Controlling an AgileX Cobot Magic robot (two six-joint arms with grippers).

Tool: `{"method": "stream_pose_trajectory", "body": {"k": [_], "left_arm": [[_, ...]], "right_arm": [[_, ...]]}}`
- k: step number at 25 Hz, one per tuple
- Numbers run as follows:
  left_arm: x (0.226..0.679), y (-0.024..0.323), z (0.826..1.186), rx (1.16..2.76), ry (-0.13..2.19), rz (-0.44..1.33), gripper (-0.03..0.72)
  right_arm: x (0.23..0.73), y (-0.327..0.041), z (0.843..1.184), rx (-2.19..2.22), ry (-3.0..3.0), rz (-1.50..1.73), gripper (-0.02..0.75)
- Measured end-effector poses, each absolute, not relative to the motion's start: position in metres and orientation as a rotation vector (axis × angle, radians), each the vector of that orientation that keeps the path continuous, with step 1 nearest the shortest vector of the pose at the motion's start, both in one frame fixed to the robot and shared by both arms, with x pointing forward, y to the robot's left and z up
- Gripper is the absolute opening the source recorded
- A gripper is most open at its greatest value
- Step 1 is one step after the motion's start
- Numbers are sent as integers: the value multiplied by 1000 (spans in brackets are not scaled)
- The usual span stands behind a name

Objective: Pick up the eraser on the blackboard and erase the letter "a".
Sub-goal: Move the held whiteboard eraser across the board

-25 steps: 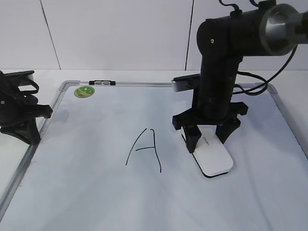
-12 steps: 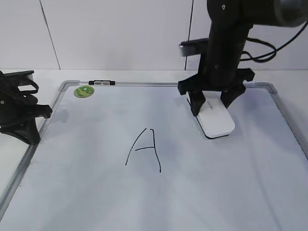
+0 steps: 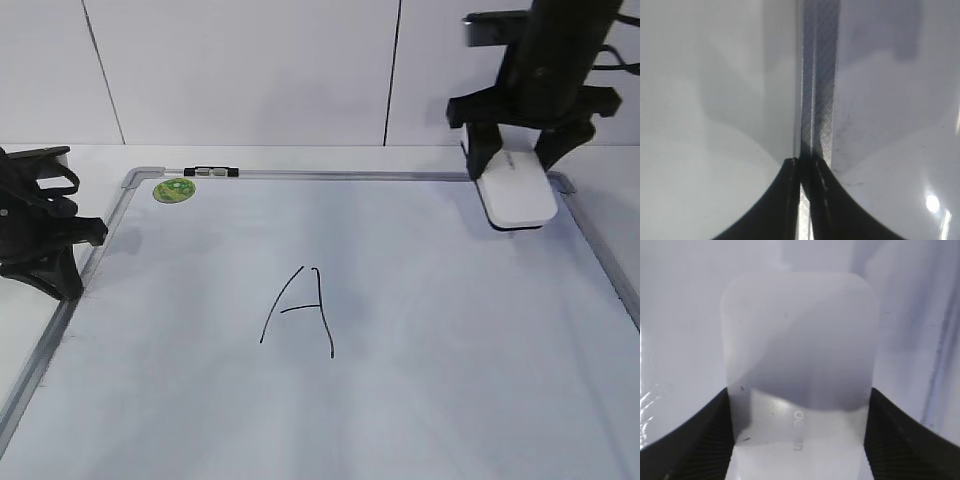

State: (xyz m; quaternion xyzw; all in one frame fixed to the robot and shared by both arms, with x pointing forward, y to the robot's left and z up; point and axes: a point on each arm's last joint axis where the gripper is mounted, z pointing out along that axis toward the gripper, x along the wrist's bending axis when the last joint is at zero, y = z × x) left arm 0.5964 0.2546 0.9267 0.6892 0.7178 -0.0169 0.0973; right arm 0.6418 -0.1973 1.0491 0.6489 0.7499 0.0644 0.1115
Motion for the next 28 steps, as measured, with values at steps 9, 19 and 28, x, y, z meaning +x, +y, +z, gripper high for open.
{"method": "stream_pose_trajectory", "body": {"k": [9, 19, 28], "left_arm": [[596, 254, 927, 2038, 2126, -52, 30], [596, 254, 927, 2036, 2126, -54, 31], [596, 254, 927, 2036, 2126, -54, 34]], "right_arm": [[641, -253, 1064, 2045, 2052, 205, 541], [622, -262, 1020, 2118, 2136, 6, 541], [613, -265, 1003, 2110, 2166, -93, 541]]}}
